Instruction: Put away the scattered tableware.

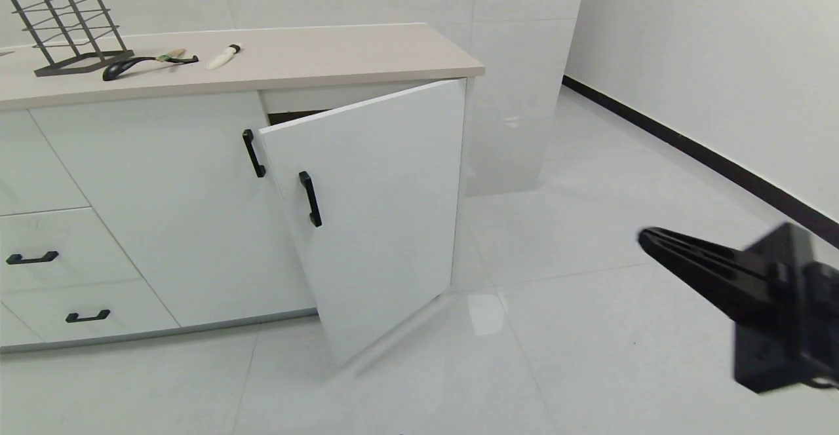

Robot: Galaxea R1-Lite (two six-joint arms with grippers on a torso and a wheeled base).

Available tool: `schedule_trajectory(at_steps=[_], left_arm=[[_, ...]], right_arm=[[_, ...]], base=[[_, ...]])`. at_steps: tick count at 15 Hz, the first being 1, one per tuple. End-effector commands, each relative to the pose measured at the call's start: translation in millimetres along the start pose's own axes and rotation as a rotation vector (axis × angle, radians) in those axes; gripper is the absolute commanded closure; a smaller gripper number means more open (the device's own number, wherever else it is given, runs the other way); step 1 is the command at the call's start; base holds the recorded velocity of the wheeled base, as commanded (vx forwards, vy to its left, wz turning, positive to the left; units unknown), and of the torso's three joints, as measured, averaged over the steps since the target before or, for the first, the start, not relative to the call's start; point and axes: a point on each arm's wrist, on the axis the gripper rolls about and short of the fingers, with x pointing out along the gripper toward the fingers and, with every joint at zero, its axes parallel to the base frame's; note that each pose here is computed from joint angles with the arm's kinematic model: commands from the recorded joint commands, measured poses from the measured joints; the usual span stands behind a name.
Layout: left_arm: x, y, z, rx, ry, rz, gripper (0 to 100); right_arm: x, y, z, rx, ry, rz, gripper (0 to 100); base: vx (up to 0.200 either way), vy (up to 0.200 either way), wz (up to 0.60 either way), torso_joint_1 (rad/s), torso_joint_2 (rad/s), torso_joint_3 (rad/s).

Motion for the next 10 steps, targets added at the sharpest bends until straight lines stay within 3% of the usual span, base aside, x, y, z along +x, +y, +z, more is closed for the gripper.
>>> schedule_trajectory(at_steps=[1, 5, 6, 8, 9, 10], left_arm=[[0, 0.0, 0.0, 0.001, 0.002, 0.0, 0], [0, 0.0, 0.0, 0.002, 0.002, 0.0, 0], [0, 0.0, 0.0, 0.002, 0.002, 0.0, 0], [0, 0.0, 0.0, 0.002, 0.002, 0.0, 0], [0, 0.0, 0.0, 0.001, 0.002, 0.0, 0], [0, 0.0, 0.0, -0.001, 0.002, 0.0, 0]], right_arm=[[-107, 45, 27, -0.165, -0.072, -0.27, 100], [-162, 102, -5, -0.132, 0.004, -0.375, 100], [-162, 102, -8, -0.12, 0.02, -0.381, 100], [-162, 96, -22, 0.038, 0.091, -0.546, 100], [-163, 96, -27, 0.069, 0.132, -0.564, 100], [-166, 98, -41, 0.141, 0.251, -0.58, 100]], base=[[0.0, 0.0, 0.0, 0.0, 0.0, 0.0], [0.0, 0.0, 0.0, 0.0, 0.0, 0.0], [0.0, 0.0, 0.0, 0.0, 0.0, 0.0], [0.0, 0.0, 0.0, 0.0, 0.0, 0.0], [0.0, 0.0, 0.0, 0.0, 0.0, 0.0], [0.0, 0.0, 0.0, 0.0, 0.0, 0.0]])
